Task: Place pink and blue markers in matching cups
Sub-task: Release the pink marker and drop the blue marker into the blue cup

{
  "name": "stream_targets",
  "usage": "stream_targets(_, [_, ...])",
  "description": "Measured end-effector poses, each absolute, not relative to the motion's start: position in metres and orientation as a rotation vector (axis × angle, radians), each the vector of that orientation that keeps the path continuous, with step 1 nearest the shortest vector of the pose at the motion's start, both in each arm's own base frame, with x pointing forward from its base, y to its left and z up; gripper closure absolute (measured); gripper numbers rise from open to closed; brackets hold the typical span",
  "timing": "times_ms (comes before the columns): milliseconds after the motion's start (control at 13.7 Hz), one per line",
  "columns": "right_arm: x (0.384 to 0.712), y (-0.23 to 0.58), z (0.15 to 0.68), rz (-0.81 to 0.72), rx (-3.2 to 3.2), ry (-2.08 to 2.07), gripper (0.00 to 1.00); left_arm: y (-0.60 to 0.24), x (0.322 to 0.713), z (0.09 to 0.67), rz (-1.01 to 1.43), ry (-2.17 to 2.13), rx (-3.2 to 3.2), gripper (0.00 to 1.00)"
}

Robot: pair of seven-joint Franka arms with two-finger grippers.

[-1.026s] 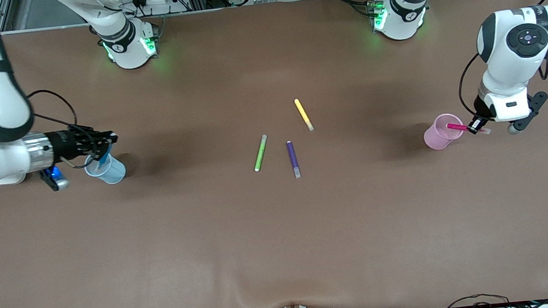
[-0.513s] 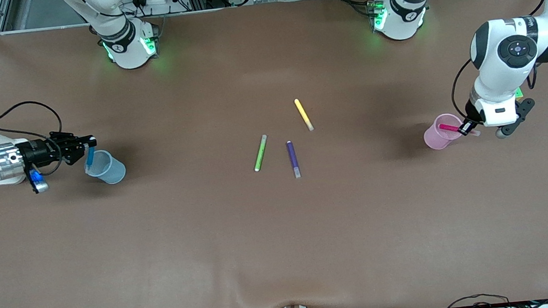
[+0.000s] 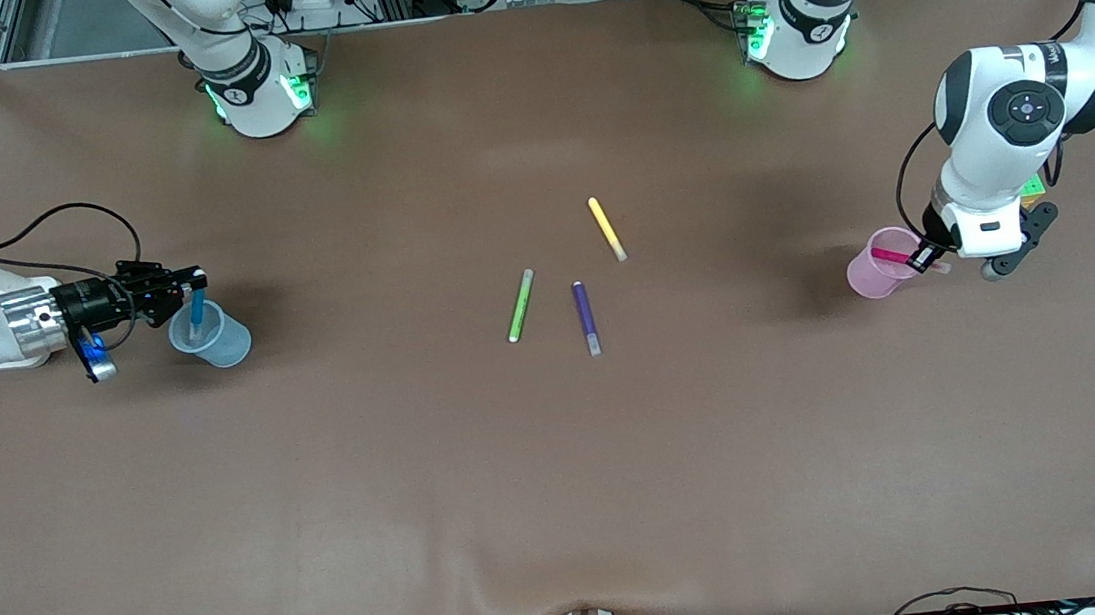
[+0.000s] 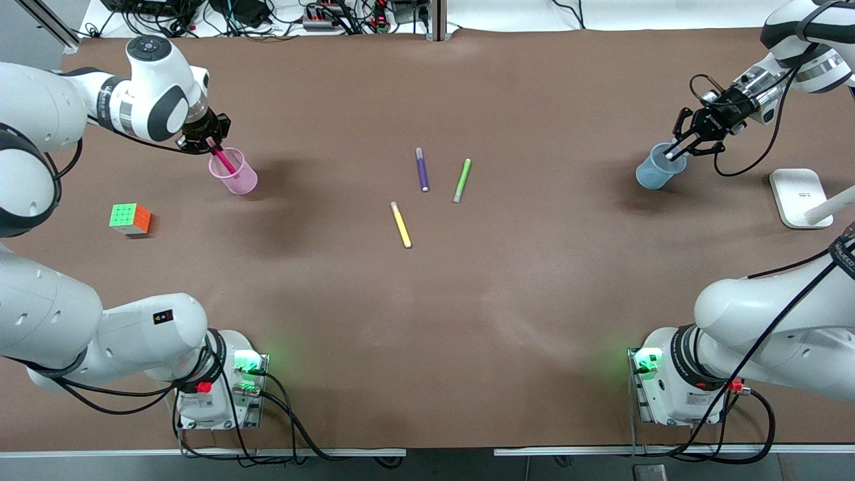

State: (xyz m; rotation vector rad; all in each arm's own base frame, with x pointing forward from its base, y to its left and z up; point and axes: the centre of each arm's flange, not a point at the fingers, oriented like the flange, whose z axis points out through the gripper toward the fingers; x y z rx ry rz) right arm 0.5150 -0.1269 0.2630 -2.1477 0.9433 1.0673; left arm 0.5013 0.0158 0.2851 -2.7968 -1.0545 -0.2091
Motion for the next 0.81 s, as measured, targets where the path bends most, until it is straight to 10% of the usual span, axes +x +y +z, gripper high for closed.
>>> stream_targets(220, [0.512, -0.134, 0.250, 1.077, -2.127, 0.965, 0.82, 0.011, 0.501, 0.282, -0.199, -1.043, -2.803, 0.83])
stream_targets(366, [0.512, -0.134, 0.241, 1.086, -2.117, 0.970, 0.82, 0.011, 0.501, 0.280, -0.195, -1.041, -2.804, 0.66])
stream_targets(806, [0.523, -0.129, 0.248, 1.102, -2.114, 0.967, 0.19, 0.012, 0.504, 0.283, -0.192, -1.043, -2.798, 0.04])
